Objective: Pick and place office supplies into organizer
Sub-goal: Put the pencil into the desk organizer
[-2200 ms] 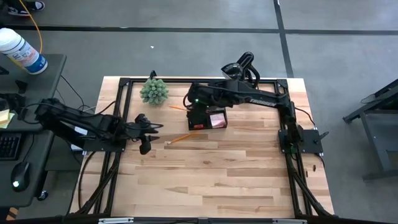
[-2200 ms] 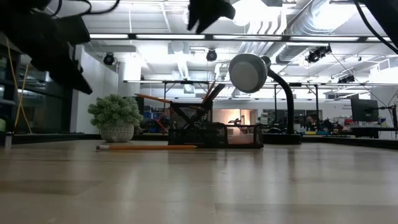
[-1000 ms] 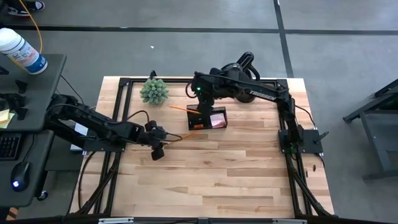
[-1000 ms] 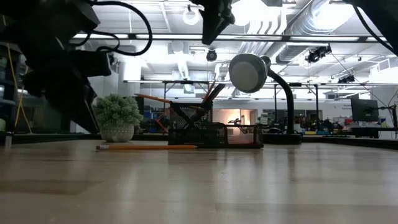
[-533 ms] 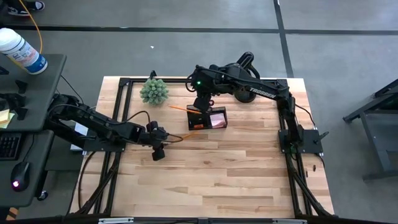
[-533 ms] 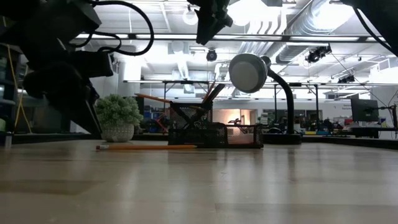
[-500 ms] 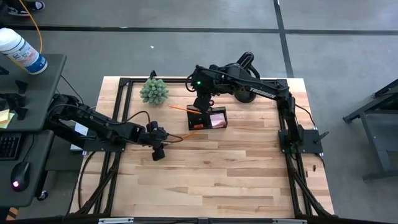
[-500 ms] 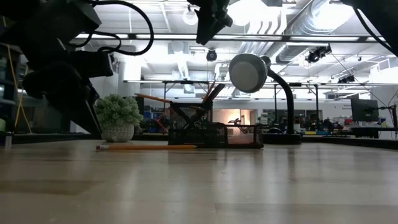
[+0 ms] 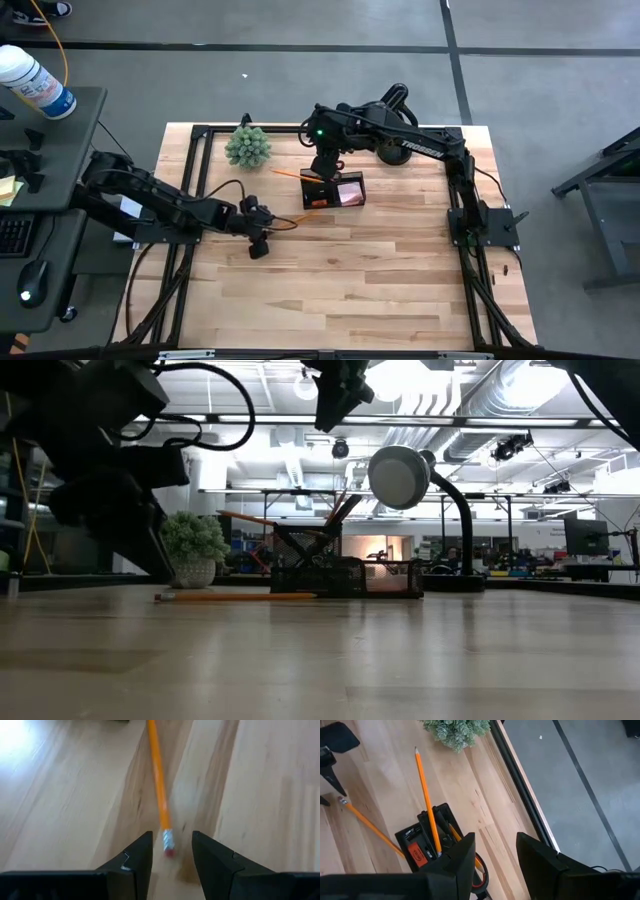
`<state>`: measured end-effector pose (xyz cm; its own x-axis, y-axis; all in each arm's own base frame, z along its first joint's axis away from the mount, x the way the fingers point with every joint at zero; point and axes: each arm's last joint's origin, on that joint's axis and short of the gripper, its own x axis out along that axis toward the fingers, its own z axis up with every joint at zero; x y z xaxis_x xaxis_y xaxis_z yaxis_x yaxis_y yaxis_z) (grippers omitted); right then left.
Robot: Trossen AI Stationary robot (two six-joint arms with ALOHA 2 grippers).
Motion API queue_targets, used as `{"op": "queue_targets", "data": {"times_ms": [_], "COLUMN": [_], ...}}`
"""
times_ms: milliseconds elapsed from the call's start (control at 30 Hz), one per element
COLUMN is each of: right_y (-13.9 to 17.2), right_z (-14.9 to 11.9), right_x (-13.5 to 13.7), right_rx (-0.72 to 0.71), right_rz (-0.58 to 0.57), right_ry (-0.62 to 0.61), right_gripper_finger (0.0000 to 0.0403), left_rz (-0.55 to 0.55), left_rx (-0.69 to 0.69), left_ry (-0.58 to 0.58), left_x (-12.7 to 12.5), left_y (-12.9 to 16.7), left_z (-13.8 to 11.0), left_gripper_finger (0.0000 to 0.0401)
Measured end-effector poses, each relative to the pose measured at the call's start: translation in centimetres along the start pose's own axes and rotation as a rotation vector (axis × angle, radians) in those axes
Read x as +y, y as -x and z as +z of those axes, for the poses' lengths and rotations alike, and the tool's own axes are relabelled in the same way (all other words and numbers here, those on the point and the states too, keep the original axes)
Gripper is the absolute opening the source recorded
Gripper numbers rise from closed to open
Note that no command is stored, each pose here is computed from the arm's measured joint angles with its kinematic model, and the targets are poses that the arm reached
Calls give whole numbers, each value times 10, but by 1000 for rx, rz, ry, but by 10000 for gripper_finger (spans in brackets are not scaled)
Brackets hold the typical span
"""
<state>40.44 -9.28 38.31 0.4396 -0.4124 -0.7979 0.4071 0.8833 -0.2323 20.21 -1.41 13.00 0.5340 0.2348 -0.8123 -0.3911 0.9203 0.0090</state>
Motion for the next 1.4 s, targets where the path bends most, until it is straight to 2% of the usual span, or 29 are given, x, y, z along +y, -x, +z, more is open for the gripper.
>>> {"op": "queue_targets", "data": {"times_ms": [600,733,967,1133,1400], "right_y": [0,0,0,0,0], "right_z": [0,0,0,0,-2], "right_x": [0,0,0,0,-1], "right_rx": [0,0,0,0,15], "right_rz": [2,2,2,2,-16], "right_ry": [-3,-3,-3,-3,14], "right_gripper_finger": [138,138,138,138,138], "left_rz": [9,6,3,-13,-115], "left_rx": [51,52,56,64,80], "left_ry": [-14,-15,-15,-14,-43], "left_x": [-4,-4,-4,-4,-6], "left_y": [-16,-16,-16,-16,-12], "left_z": [-5,-5,-6,-6,-5], "left_gripper_finger": [125,99,11,10,2]}}
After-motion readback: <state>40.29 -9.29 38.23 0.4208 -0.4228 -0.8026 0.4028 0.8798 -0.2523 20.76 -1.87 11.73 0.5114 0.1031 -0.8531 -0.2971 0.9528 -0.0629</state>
